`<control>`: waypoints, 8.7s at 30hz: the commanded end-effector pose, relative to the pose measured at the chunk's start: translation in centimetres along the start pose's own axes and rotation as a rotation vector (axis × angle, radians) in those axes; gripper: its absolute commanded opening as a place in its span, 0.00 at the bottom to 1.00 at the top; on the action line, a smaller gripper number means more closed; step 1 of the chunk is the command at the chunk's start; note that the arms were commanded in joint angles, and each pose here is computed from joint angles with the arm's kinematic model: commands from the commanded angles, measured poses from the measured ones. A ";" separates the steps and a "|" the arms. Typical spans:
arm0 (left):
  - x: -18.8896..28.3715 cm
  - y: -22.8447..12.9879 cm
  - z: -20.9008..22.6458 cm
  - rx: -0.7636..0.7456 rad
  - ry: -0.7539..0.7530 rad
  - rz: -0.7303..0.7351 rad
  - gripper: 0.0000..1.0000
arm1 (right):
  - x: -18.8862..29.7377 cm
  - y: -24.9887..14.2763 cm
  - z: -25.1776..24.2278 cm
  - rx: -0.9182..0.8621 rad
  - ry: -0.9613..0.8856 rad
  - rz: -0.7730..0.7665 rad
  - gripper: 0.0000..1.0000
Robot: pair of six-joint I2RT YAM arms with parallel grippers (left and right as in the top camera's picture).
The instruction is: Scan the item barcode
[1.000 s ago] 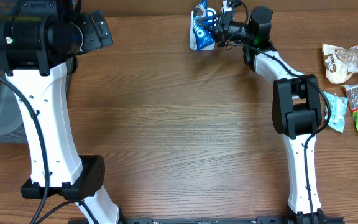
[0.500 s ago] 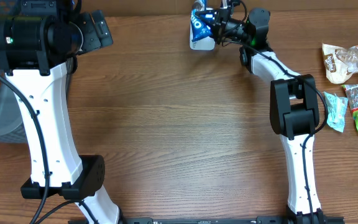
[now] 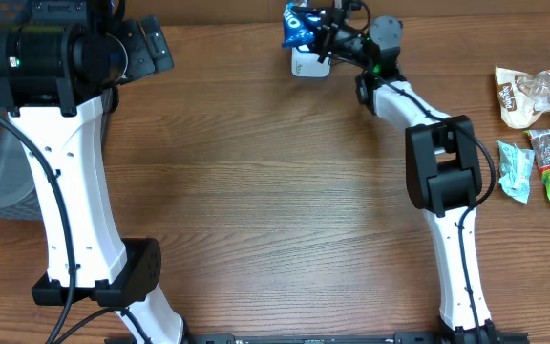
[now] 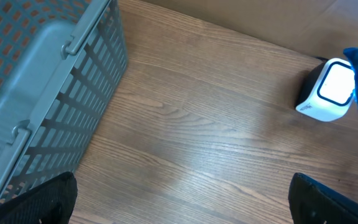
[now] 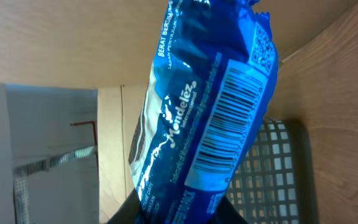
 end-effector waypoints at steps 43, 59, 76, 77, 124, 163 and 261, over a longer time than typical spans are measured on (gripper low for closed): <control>0.2 0.1 0.3 -0.006 0.011 -0.010 1.00 | -1.7 0.5 1.2 -0.179 0.019 -0.136 0.04; 0.2 0.1 0.3 -0.006 0.011 -0.010 1.00 | -1.7 0.2 1.6 -0.145 0.032 -0.114 0.04; 0.2 0.1 0.3 -0.006 0.011 -0.010 1.00 | 2.6 -2.8 10.6 0.424 0.075 0.241 0.04; 0.2 0.1 0.3 -0.006 0.011 -0.010 1.00 | 3.1 -2.8 11.0 0.457 0.062 0.254 0.04; 0.2 0.1 0.3 -0.006 0.011 -0.010 1.00 | 47.8 2.5 12.7 0.213 -1.766 -0.638 0.61; 0.2 0.1 0.3 -0.006 0.011 -0.010 1.00 | 37.8 -22.9 34.7 1.039 -1.182 -0.597 1.00; 5.9 -3.2 3.1 -0.223 -0.295 -0.571 1.00 | 38.4 -23.7 3.9 1.547 -0.912 -0.637 1.00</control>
Point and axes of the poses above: each gripper's point midway between its finger pads, its own x axis back along the fingers, its own z axis along the line the jaws close on, y = z × x, the point moved 3 cm from there along x, back along the fingers, and after that the axes turned 9 degrees about x, right-handed, at the moved point
